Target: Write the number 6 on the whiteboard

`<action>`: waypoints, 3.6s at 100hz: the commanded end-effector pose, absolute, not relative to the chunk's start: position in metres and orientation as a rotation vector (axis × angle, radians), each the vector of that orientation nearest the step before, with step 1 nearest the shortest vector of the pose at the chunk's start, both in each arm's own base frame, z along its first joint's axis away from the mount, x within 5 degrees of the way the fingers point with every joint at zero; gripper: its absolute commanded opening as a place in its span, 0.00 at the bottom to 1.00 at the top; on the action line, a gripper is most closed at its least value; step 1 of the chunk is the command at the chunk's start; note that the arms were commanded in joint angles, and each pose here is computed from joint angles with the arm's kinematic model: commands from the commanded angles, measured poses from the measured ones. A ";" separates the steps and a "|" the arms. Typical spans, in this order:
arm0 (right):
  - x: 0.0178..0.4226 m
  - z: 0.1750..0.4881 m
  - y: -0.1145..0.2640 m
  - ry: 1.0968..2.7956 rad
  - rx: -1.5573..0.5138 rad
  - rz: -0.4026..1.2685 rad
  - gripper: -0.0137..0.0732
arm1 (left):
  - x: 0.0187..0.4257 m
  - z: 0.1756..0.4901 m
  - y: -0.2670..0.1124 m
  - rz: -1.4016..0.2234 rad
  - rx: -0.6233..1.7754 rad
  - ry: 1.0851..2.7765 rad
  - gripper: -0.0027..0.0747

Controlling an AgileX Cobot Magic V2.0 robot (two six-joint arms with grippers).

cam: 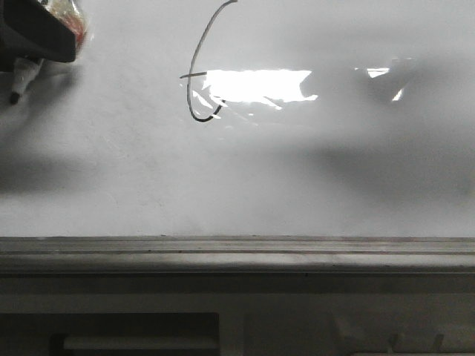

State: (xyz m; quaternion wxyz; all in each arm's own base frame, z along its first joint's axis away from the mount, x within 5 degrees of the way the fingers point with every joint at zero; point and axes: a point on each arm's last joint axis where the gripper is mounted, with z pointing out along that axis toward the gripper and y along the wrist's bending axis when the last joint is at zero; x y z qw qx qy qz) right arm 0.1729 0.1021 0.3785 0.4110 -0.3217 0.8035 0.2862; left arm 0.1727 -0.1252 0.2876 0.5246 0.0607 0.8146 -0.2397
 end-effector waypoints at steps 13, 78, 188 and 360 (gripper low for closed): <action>0.170 0.394 0.101 1.956 -0.774 0.732 0.67 | 0.174 0.300 -0.124 -0.572 0.138 1.903 0.61; 0.117 0.373 0.064 1.738 -0.505 0.513 0.20 | 0.107 0.358 -0.069 -0.526 0.285 1.490 0.45; 0.050 0.275 0.023 1.456 -0.223 0.320 0.08 | 0.051 0.280 -0.023 -0.566 0.266 1.379 0.01; 0.050 0.275 0.023 1.456 -0.223 0.320 0.08 | 0.055 0.205 -0.004 0.042 0.132 1.443 0.01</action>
